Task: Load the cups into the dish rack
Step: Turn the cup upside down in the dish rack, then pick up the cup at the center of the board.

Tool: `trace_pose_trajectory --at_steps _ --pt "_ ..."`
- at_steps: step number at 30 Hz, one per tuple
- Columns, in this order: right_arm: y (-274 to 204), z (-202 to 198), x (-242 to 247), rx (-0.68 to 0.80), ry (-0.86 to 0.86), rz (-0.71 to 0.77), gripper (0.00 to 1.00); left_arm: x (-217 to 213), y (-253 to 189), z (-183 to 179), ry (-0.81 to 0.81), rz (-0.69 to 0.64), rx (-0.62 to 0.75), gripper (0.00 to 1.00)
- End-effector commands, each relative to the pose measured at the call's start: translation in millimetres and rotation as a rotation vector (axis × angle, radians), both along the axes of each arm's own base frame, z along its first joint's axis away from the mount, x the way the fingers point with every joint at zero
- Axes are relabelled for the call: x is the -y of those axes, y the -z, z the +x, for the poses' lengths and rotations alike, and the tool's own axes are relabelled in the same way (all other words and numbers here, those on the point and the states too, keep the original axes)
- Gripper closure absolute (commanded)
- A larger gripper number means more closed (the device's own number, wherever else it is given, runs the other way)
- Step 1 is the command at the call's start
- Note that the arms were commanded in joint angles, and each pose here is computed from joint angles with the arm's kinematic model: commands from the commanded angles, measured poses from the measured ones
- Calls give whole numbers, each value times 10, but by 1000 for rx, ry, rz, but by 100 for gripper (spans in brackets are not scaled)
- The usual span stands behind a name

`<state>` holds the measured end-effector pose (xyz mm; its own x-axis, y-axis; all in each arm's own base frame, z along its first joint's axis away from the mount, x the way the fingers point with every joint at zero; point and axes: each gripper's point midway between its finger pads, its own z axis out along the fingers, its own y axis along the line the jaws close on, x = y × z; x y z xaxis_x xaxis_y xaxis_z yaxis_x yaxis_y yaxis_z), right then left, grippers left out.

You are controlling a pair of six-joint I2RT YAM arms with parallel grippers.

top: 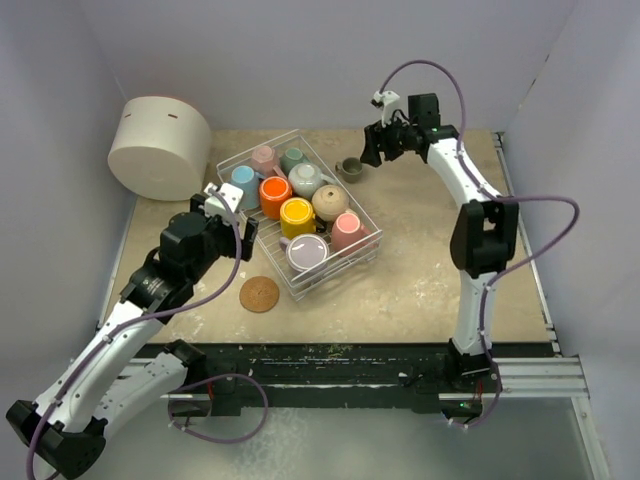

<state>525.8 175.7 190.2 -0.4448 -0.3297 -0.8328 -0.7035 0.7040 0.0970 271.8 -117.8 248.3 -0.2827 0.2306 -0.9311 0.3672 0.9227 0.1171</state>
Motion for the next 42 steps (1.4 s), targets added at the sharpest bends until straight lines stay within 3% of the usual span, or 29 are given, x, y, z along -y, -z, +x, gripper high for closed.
trace_pose_trajectory --at_steps 1,9,26,35,40,42 --pt "5 455 88 -34 290 34 31 -32 -103 110 -25 22 60 11" --pt "452 654 -59 -98 330 7 35 -59 -33 145 -41 48 48 9" --pt "1010 924 -47 -92 401 -70 47 -29 40 182 -28 68 33 6" --pt "995 1001 -24 -47 390 -93 73 -32 69 189 -27 77 28 6" --pt "942 953 -111 -44 331 -70 100 -45 61 183 -30 79 36 5" --pt "869 946 -97 -22 322 -72 100 -50 49 182 -32 78 39 5"
